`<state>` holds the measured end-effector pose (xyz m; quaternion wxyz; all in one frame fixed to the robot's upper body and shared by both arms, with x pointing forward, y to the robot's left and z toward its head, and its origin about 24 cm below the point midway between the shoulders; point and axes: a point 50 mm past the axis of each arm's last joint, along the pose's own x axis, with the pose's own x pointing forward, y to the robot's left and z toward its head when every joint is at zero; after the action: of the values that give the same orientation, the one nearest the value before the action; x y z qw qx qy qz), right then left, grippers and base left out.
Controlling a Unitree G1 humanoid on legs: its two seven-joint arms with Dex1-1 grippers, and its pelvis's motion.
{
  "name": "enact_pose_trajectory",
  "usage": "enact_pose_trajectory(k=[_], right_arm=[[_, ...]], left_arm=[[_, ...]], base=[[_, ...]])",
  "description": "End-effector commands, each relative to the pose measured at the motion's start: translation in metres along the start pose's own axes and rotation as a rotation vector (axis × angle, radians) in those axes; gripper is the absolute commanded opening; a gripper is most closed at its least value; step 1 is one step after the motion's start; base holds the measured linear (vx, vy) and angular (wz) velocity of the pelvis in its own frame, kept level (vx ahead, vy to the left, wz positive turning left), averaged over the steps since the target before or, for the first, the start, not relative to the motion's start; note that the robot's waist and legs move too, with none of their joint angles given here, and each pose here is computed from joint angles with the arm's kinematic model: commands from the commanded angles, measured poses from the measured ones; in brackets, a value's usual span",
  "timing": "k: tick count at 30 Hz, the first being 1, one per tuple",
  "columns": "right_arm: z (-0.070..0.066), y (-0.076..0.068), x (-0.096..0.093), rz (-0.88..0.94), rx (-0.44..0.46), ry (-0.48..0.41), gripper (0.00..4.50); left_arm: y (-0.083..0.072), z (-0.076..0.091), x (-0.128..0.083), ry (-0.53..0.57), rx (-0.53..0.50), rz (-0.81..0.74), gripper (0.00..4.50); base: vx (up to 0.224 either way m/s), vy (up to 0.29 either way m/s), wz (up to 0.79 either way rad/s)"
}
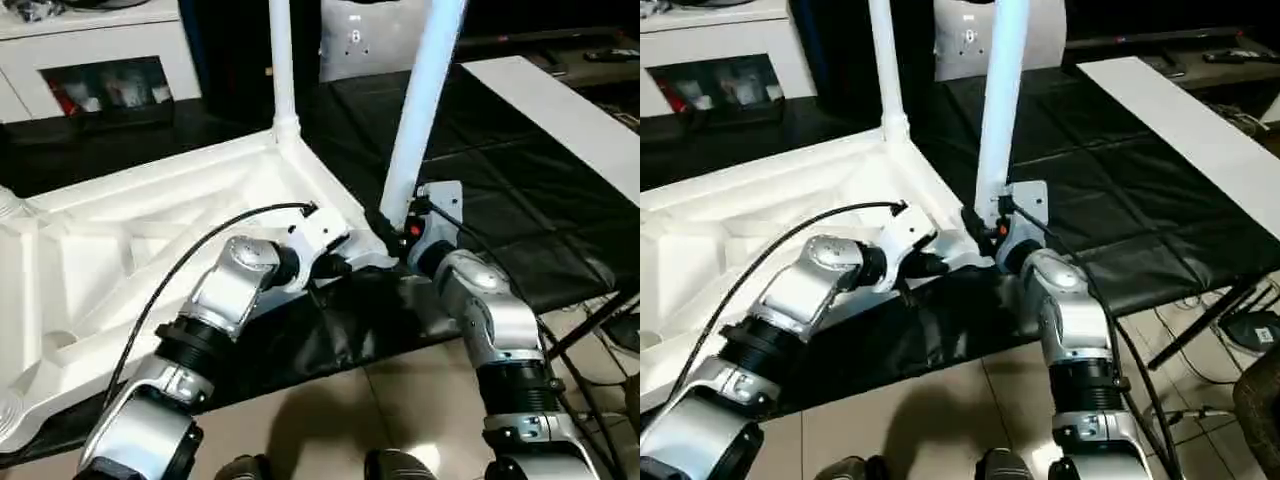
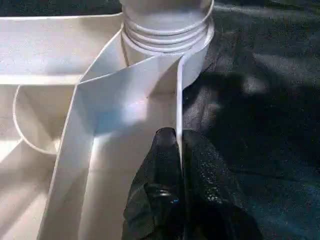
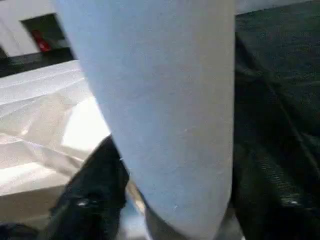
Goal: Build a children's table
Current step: Rotate leg to tighten
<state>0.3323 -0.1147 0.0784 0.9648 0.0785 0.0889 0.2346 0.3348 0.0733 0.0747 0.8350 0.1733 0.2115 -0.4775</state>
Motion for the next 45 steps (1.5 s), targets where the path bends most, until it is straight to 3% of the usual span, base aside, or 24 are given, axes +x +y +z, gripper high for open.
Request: enact_pose_trajectory(k=[1, 9, 13, 17, 21, 39, 45], right_arm=[[-0.014, 0.029, 0.004, 0.178, 0.035, 0.048, 3.26], [-0.006, -0.015, -0.039, 0.416, -0.183, 0.087, 3.86], [0.003, -0.021, -0.055, 0.604, -0.278, 0.115, 3.99], [0.004, -0.021, -0.063, 0.752, -0.313, 0.175, 3.99], [0.000, -0.023, -0.062, 0.832, -0.332, 0.239, 3.73], [0.006, -0.019, -0.061, 1.006, -0.284, 0.266, 2.04], [0.004, -0.015, -0.063, 1.034, -0.271, 0.269, 1.92]], left_arm=[[0.004, 0.032, -0.006, -0.106, 0.101, 0.034, 0.00], [0.004, 0.003, -0.031, -0.062, 0.253, -0.214, 0.00], [0.004, -0.008, -0.042, -0.024, 0.313, -0.342, 0.00], [0.005, -0.012, -0.048, 0.012, 0.363, -0.421, 0.00], [0.005, -0.014, -0.053, 0.041, 0.407, -0.500, 0.00], [0.007, -0.016, -0.057, 0.052, 0.441, -0.580, 0.00], [0.007, -0.017, -0.056, 0.047, 0.434, -0.585, 0.00]], base=[[0.000, 0.000, 0.00], [0.000, 0.000, 0.00], [0.000, 0.000, 0.00], [0.000, 0.000, 0.00], [0.000, 0.000, 0.00], [0.000, 0.000, 0.00], [0.000, 0.000, 0.00]])
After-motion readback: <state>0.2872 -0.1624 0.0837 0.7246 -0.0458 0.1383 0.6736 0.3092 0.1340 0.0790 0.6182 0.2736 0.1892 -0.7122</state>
